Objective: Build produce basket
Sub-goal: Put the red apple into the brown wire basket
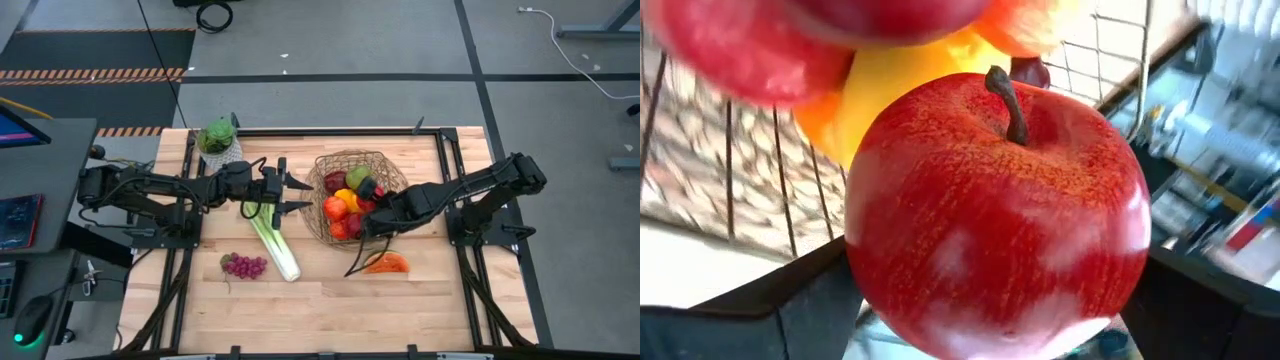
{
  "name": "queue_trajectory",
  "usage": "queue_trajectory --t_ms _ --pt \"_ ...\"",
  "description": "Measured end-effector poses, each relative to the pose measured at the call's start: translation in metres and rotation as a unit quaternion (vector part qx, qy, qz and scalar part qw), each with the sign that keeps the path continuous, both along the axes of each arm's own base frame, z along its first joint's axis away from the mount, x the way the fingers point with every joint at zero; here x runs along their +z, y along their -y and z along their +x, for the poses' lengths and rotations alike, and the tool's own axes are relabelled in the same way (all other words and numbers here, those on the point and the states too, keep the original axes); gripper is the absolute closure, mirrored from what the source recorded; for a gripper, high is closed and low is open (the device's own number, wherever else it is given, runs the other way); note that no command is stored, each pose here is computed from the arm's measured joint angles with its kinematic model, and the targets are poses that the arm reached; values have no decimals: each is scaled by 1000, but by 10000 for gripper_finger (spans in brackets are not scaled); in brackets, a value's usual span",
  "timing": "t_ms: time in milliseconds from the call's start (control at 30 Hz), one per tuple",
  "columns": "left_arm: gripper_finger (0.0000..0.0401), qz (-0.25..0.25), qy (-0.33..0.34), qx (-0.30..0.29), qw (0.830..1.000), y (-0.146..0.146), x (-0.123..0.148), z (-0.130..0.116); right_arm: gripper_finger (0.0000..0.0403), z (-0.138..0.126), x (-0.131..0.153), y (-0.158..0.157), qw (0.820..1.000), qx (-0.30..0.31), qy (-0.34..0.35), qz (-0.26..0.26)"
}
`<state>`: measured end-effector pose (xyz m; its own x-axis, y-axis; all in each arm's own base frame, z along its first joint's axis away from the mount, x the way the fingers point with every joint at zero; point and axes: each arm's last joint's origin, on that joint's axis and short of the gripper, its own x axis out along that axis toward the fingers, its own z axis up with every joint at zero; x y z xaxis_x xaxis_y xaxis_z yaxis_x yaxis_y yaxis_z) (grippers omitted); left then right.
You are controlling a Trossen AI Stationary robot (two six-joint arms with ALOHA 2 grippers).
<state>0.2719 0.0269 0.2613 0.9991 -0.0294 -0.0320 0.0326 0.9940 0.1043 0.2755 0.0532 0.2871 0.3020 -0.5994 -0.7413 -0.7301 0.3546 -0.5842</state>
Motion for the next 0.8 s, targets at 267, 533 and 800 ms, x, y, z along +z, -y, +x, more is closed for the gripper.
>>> queue_trajectory --t_ms 267,533,800 --pt "208 2 -3 0 1000 0 -1 0 23 0 2 -1 984 118 -95 -94" --pt "213 3 -3 0 1000 0 -1 0 23 0 3 0 959 179 -159 -155" --pt "208 3 -4 0 1000 0 -1 0 23 0 4 -1 951 192 -166 -173"
